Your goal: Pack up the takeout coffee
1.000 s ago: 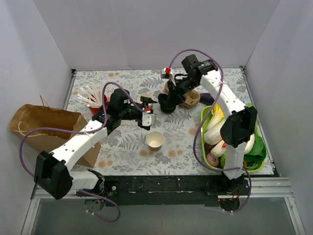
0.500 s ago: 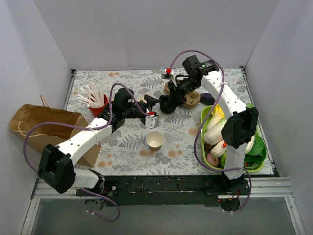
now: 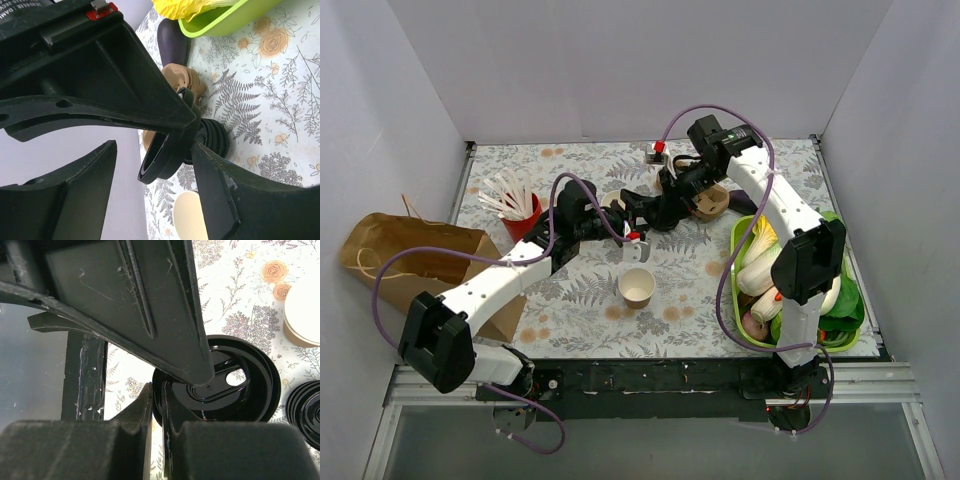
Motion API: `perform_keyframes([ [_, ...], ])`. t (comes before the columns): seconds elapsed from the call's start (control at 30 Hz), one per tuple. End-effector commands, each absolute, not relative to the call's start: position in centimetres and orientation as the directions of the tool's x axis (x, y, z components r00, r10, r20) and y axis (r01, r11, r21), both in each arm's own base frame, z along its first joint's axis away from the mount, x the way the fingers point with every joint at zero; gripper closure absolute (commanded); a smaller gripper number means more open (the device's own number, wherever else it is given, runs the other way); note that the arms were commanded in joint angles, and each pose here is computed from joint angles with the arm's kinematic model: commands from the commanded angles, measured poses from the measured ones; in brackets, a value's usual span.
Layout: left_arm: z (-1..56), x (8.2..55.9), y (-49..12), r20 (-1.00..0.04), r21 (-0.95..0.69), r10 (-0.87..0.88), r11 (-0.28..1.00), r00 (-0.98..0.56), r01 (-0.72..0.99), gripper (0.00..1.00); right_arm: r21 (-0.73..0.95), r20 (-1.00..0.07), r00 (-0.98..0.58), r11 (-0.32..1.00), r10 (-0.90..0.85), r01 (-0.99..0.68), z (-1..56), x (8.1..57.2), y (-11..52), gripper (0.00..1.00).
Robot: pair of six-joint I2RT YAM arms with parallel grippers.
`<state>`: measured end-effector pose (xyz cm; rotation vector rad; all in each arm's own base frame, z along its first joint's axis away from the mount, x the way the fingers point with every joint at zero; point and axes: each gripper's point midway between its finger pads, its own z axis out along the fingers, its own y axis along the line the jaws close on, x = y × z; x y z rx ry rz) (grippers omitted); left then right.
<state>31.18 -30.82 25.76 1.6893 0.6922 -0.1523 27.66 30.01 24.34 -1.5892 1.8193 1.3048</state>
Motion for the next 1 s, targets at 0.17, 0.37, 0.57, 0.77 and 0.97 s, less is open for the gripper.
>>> perform_keyframes([
  [0.17,25.1,30.9,-31.3,-0.438,0.844,0.343,-0.163,0.831,0.511,0.48,0.372,-0.810,-0.269,-0.104,-0.521,-0.922,25.9,27.1,30.3,0.99],
  [0.37,24.7,31.5,-31.4,-0.419,0.847,0.358,-0.177,0.834,0.502,0.61,0.371,-0.808,-0.267,-0.101,-0.525,-0.923,25.7,27.0,30.2,0.99],
  [0.57,25.3,32.5,-31.2,-0.383,0.870,0.396,-0.151,0.835,0.470,0.71,0.373,-0.806,-0.268,-0.101,-0.528,-0.922,25.7,27.0,30.2,0.99],
  [0.77,24.6,32.3,-31.2,-0.453,0.822,0.420,-0.145,0.786,0.551,0.82,0.347,-0.816,-0.260,-0.078,-0.516,-0.935,26.7,28.0,30.5,0.83],
  [0.97,25.5,31.7,-30.7,-0.667,0.662,0.461,0.004,0.586,0.750,0.88,0.173,-0.905,-0.180,0.053,-0.386,-0.983,31.7,33.0,29.5,0.57],
])
